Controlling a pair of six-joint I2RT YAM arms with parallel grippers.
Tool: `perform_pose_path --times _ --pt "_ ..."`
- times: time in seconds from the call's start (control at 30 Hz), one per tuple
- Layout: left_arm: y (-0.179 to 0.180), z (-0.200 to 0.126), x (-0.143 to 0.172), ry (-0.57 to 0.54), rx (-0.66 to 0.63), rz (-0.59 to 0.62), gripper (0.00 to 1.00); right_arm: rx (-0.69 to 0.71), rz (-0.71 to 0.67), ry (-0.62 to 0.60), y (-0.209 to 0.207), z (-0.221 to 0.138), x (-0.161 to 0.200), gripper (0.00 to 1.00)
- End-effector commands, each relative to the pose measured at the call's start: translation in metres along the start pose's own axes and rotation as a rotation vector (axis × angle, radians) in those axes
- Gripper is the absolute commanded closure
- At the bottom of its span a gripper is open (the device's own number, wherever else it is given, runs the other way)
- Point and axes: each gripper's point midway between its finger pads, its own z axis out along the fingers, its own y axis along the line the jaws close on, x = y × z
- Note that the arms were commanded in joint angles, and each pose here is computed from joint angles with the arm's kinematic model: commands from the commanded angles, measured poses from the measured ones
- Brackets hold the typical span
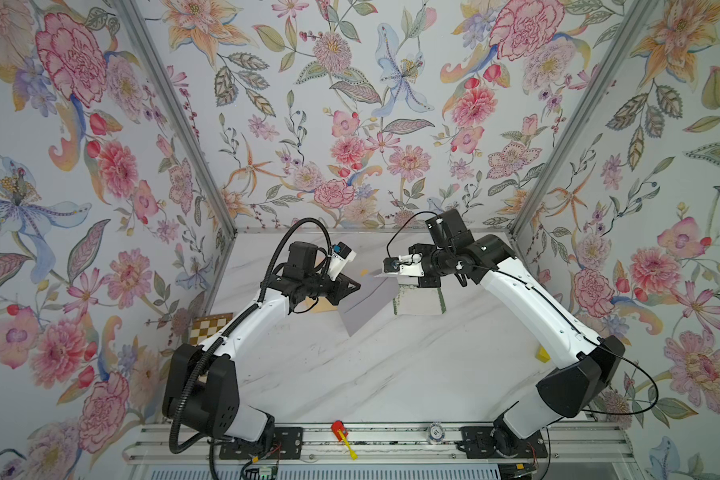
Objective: Fold the letter paper in half and place it into the envelope
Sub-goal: Place the letter paper in the envelope.
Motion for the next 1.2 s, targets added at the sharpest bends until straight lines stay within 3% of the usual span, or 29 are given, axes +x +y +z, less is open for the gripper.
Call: perform_pose_path --times 0.0,0.2,0.6,1.17 --pt "-0.013 0.009 0.029 0.089 0.113 -0.045 1.0 -0.054 -0.135 0.173 0.025 0.016 0.023 1.0" --pt "-0.01 0.021 0.04 0.126 0.151 -0.093 1.0 0.039 -0.254 0.137 0.041 0.026 0.005 1.0" --pt "-0.021 0.022 0.039 0.119 0.197 -0.108 1.0 0.131 -0.351 0.168 0.053 0.047 0.0 1.0" --pt "-0.022 0.025 0.04 0.118 0.192 -0.113 1.0 0.159 -0.352 0.063 0.069 0.078 -0.029 1.0"
